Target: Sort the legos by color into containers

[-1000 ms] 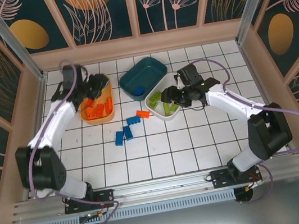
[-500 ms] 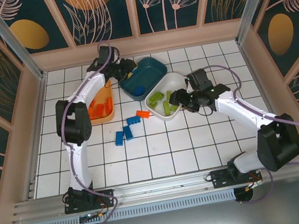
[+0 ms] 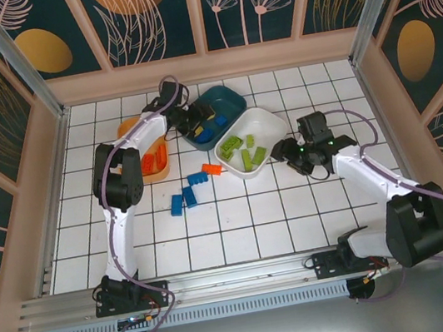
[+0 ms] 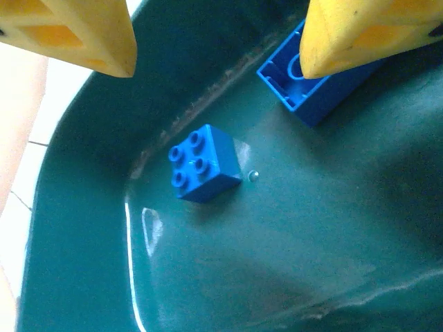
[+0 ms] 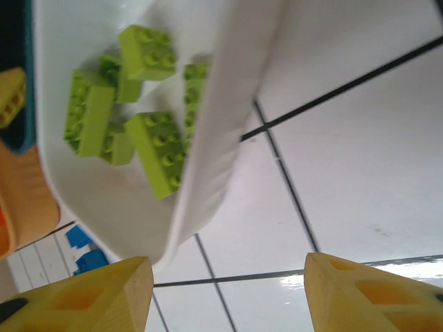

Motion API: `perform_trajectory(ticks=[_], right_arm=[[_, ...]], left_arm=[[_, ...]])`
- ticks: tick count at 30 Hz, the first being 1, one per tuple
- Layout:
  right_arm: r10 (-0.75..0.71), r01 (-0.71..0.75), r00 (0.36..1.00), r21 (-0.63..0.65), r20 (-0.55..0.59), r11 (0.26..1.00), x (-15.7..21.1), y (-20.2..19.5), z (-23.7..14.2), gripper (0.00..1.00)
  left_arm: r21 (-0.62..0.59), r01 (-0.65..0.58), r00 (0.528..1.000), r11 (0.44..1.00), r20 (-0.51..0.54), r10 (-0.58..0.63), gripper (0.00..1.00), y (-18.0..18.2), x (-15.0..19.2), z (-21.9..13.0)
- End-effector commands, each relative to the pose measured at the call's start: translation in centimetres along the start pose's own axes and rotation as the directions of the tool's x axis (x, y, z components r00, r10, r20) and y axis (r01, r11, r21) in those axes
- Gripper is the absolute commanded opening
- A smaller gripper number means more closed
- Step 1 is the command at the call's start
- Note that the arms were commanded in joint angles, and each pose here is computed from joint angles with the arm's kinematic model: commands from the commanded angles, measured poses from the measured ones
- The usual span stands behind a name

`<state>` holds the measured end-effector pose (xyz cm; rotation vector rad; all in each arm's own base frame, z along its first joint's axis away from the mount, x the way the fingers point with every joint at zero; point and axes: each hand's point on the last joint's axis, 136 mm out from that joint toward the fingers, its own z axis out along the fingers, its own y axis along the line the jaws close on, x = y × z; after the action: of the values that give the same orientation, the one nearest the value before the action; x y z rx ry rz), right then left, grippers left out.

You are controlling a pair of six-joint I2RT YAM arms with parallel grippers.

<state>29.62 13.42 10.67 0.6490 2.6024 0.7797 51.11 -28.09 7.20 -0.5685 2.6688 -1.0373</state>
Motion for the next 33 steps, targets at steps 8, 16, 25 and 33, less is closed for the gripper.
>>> perform_trajectory(ticks=[8, 16, 25, 33], right_arm=[[0.096, -0.096, 0.995, 0.001, -0.014, 0.995, -1.8, -3.0, 3.3, 0.59], [0.053, -0.054, 0.997, -0.017, -0.050, 0.998, -3.9, -2.0, 6.7, 0.59], [-0.052, 0.053, 0.998, 0.025, -0.037, 0.998, -7.6, -0.9, 9.1, 0.60], [-0.077, 0.075, 0.996, 0.039, 0.042, 0.996, -12.4, -1.0, 8.6, 0.61]], left_arm=[[-0.015, 0.011, 0.998, 1.000, -0.055, -0.012, 0.61, 0.8, 4.0, -1.3], [0.022, 0.056, 0.996, 0.998, -0.069, -0.054, 0.60, 0.6, 6.6, -2.1], [0.011, 0.077, 0.993, 0.997, -0.085, -0.076, 0.60, 1.9, 8.9, -2.4], [0.017, 0.050, 0.997, 0.999, -0.061, -0.049, 0.62, 1.1, 8.0, -2.4]])
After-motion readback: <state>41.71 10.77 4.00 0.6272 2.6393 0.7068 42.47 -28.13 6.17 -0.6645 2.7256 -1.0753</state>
